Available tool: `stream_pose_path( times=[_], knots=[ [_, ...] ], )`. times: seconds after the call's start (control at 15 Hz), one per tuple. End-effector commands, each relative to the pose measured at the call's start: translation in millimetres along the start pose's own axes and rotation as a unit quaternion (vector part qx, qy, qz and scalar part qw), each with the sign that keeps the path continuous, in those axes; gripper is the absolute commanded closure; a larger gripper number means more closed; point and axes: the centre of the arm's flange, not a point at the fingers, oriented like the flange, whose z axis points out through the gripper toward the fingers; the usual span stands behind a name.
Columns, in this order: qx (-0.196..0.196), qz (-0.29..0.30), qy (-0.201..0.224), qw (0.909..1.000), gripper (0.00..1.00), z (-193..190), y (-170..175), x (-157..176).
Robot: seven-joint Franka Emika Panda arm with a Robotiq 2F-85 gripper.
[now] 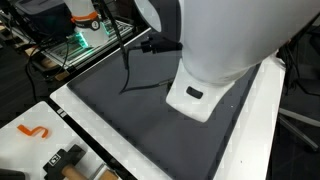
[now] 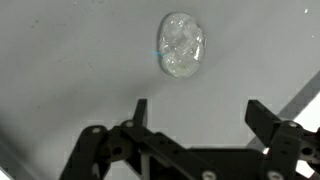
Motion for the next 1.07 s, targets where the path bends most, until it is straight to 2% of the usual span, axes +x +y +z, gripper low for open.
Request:
stream_pose_path(
  times=[0.0,0.27,0.47,0.73,1.0],
  knots=[
    [-0.029,-0.043,0.005,0.9987,0.0,2.9,-13.8,-20.2],
    [-0.07,-0.08,0.026,0.994,0.0,5.3,-35.8,-43.6],
    [-0.116,-0.113,0.039,0.9861,0.0,9.9,-54.3,-60.4],
    [-0.181,-0.163,0.047,0.9688,0.0,22.3,-74.3,-84.5],
    [-0.241,-0.204,0.057,0.9472,0.0,40.1,-90.9,-109.9]
  ],
)
